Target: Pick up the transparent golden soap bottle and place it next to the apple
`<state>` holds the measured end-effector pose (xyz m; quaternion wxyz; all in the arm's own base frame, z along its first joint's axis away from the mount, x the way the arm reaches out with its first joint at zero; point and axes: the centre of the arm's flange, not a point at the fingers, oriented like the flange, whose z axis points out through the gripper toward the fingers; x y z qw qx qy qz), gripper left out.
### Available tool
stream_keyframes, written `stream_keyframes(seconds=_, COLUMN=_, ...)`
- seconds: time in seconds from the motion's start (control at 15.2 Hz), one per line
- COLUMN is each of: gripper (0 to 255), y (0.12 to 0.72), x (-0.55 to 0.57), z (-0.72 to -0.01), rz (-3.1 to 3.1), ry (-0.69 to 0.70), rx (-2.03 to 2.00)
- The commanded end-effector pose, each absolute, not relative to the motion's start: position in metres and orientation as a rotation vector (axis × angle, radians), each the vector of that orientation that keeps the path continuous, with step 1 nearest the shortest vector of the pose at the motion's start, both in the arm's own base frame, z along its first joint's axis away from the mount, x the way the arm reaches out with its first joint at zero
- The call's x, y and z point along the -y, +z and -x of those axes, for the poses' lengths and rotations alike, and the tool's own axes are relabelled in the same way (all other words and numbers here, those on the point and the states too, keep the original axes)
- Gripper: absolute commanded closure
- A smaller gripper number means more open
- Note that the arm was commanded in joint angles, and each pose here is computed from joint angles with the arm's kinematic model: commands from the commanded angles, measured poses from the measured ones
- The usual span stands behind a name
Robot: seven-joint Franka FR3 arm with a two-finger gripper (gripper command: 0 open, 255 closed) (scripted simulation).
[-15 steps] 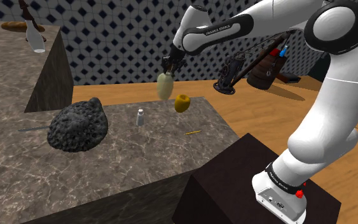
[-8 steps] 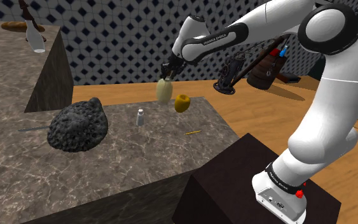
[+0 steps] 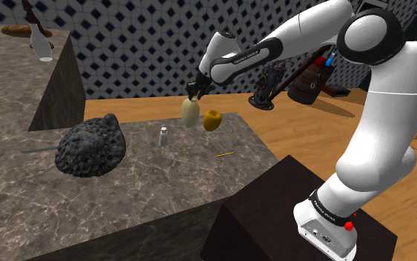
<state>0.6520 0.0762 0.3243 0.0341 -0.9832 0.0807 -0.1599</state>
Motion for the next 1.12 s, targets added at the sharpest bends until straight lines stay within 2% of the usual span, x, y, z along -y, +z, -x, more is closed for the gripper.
stream_keyframes(seconds=0.0, gripper=255, y=0.314, x=-0.077, z=-0.652, rz=3.023, ry=-0.493, rx=-0.248)
stream_keyframes(seconds=0.73, gripper=255, y=0.257, x=-0.077, z=-0.652, rz=3.023, ry=-0.493, rx=-0.248)
stream_keyframes(seconds=1.06, gripper=255, y=0.257, x=-0.077, z=-0.652, rz=3.023, ry=-0.493, rx=-0.248)
